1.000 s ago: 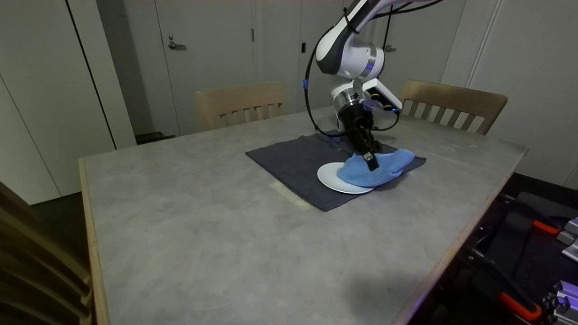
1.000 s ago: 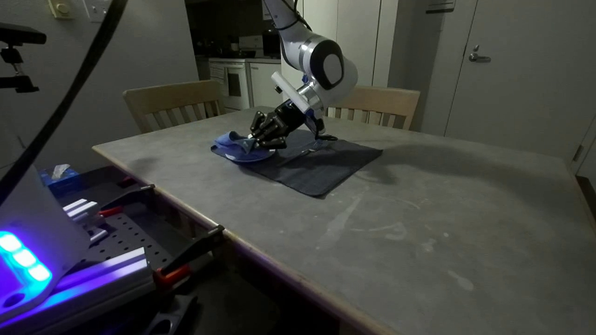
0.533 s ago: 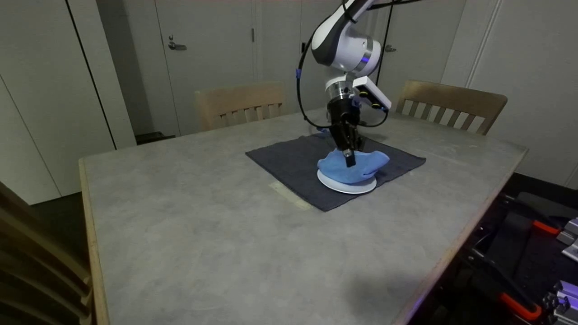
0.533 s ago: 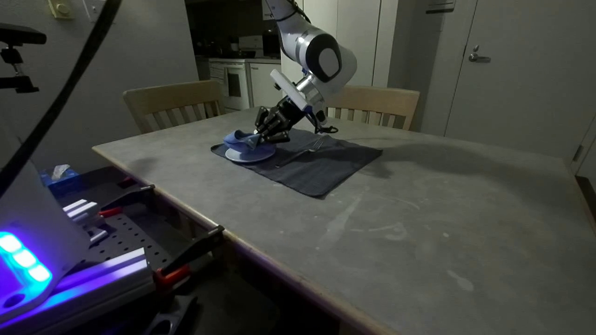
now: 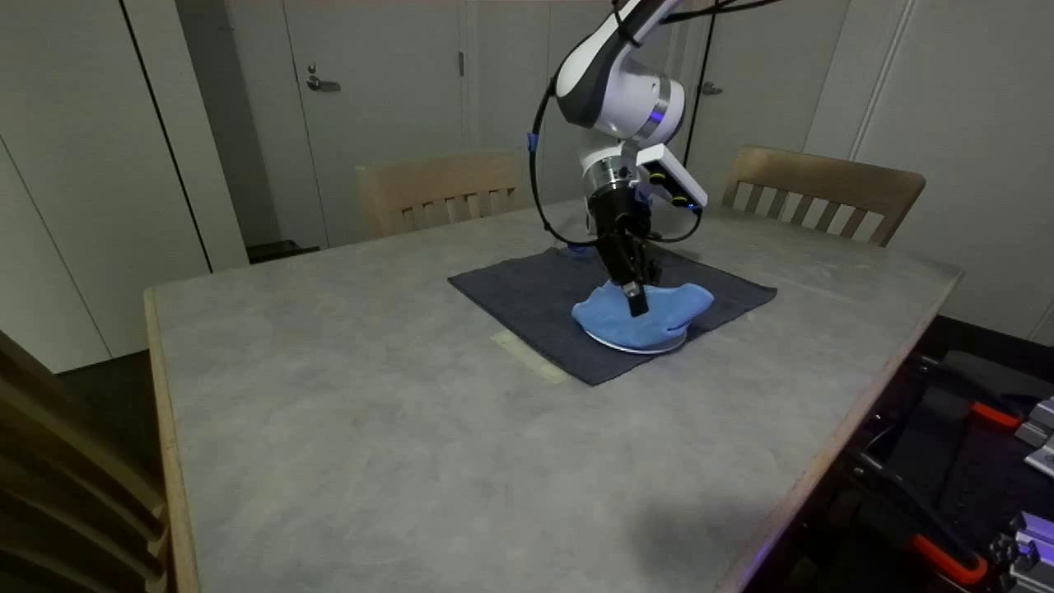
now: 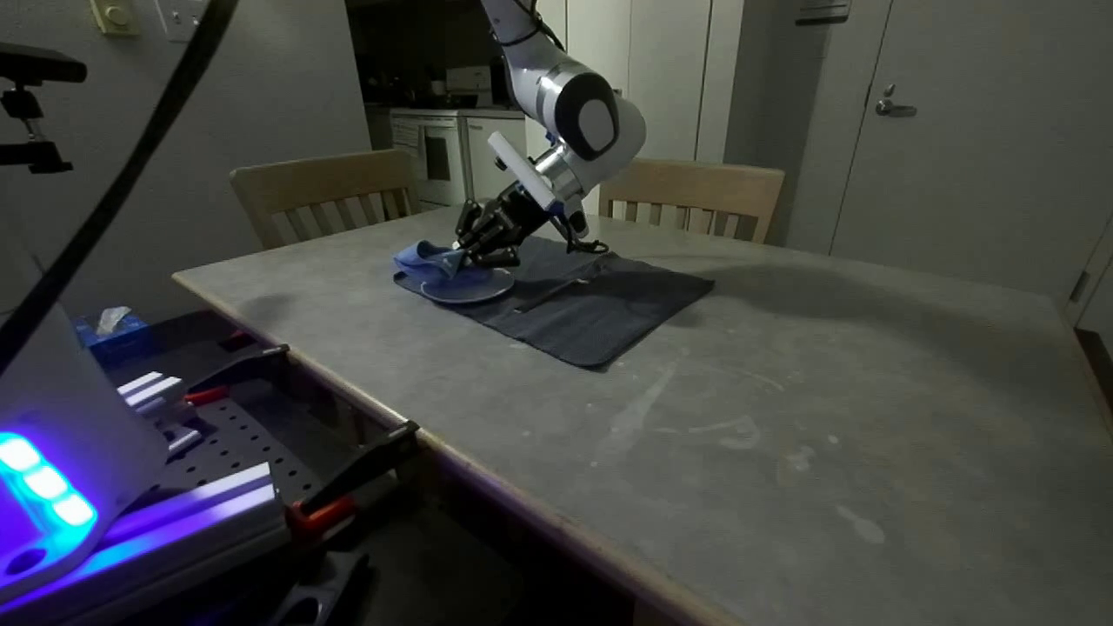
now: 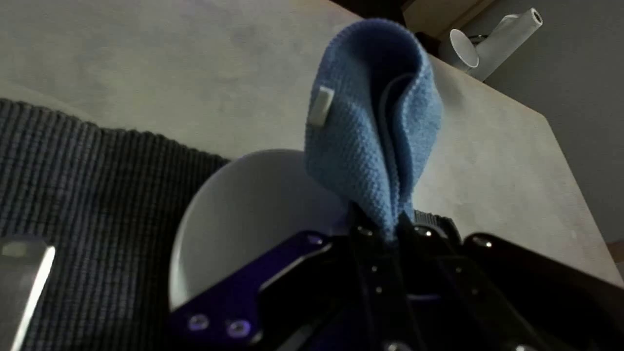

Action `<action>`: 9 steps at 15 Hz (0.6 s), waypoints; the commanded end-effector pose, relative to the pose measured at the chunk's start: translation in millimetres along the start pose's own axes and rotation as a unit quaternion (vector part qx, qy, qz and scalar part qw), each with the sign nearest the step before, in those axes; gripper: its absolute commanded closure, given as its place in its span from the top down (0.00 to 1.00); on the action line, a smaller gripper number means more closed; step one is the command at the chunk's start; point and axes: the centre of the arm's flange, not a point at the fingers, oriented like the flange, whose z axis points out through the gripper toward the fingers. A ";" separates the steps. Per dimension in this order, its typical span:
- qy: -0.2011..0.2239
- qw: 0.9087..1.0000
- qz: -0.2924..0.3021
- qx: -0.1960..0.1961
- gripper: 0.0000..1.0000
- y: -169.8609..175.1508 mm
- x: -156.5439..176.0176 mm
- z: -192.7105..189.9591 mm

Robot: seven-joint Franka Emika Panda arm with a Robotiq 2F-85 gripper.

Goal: Take the cloth and wipe the plate

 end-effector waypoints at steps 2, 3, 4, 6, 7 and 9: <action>0.001 0.999 0.037 0.015 0.02 29.0 -26.7 3.9; 0.007 0.999 0.046 0.016 0.02 36.3 -31.1 2.6; 0.015 0.998 0.053 0.018 0.02 43.2 -34.4 0.3; 0.038 0.998 0.056 0.017 0.02 50.6 -36.6 -6.7; 0.048 0.997 0.053 0.016 0.02 52.5 -35.3 -10.1; 0.070 0.997 0.041 0.010 0.02 50.9 -27.4 -16.9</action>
